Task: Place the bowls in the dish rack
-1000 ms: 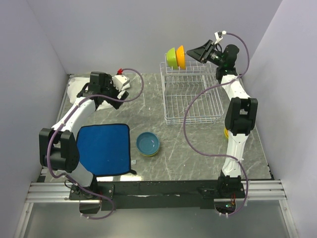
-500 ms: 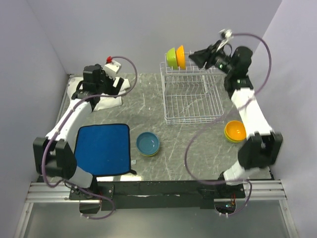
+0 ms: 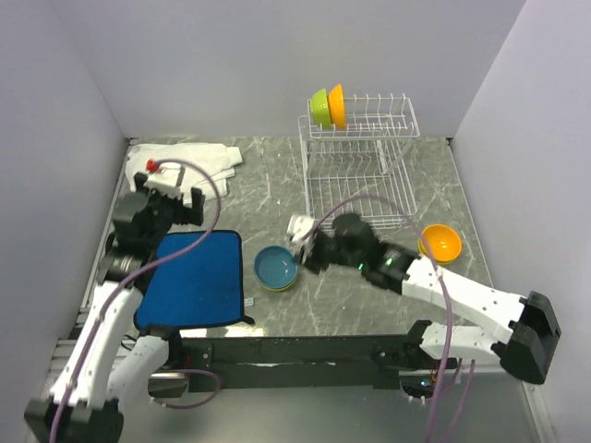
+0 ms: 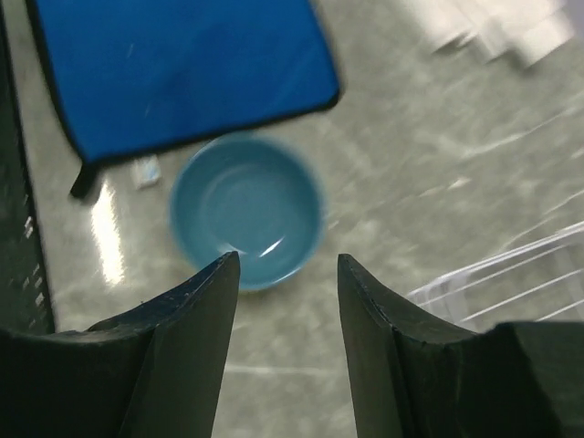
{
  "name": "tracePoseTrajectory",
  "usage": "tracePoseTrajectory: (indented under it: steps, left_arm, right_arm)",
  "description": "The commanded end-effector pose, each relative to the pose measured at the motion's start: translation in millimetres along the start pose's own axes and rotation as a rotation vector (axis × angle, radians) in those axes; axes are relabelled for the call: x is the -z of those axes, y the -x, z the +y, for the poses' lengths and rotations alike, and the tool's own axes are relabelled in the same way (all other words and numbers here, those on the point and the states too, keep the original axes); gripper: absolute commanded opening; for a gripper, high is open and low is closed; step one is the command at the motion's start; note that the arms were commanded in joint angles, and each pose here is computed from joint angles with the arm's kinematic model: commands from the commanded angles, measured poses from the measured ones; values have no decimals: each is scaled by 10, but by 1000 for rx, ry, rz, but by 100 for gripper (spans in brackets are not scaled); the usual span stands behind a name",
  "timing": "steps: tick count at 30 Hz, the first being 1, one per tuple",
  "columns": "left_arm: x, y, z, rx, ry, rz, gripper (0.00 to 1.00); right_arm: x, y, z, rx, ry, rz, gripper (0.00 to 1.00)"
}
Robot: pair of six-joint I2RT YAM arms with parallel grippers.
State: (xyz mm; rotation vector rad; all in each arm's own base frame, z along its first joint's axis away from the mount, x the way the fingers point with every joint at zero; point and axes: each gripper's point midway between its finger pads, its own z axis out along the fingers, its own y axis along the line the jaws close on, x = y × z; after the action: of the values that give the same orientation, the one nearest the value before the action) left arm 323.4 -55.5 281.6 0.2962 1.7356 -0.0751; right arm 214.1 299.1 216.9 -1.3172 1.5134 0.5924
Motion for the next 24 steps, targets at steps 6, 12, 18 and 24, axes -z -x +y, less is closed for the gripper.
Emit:
tracePoseTrajectory:
  steps: [6, 12, 18, 24]
  left_arm:
    - [606, -269, 223, 89, 144, -39, 97]
    - [798, -295, 278, 95, 175, -61, 97]
    - [870, -271, 300, 116, 188, -79, 97]
    - [862, -278, 320, 112, 198, -86, 97]
  right_arm:
    - [-420, -124, 669, -174, -82, 121, 57]
    - [-690, -166, 821, -171, -90, 155, 49]
    - [-913, -167, 886, -175, -54, 198, 45]
    - [-1068, -269, 934, -195, -47, 238, 45]
